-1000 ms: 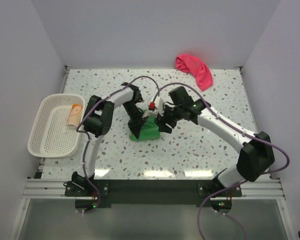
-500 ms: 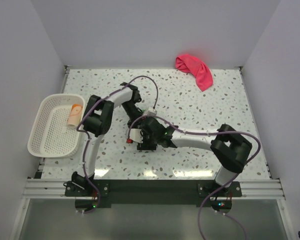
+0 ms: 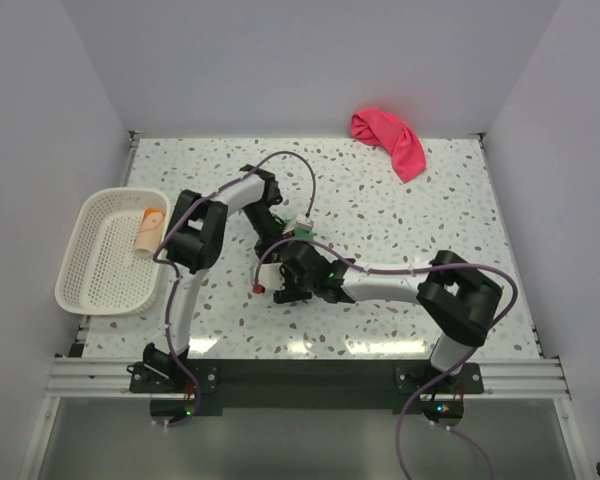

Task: Roll the towels
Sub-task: Roll the towel

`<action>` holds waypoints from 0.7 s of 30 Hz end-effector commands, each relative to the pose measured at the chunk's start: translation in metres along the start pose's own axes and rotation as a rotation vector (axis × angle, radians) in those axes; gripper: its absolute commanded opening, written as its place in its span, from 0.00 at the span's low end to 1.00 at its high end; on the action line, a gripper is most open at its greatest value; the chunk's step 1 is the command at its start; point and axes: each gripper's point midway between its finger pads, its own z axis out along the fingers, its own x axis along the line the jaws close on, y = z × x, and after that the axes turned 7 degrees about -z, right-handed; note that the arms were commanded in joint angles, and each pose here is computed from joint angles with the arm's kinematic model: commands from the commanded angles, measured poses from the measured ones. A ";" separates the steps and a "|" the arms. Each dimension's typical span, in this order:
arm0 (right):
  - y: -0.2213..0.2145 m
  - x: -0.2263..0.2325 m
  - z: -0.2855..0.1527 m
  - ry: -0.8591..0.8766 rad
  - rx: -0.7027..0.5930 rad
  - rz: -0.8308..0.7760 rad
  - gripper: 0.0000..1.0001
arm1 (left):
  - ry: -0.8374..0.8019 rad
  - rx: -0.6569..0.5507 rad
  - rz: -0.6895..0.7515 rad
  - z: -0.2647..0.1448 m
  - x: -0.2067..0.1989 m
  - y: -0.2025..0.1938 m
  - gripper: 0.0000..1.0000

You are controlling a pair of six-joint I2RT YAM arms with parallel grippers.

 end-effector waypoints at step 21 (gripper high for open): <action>-0.023 0.021 0.022 0.250 -0.018 0.065 0.00 | 0.179 0.106 0.116 -0.005 0.056 -0.040 0.65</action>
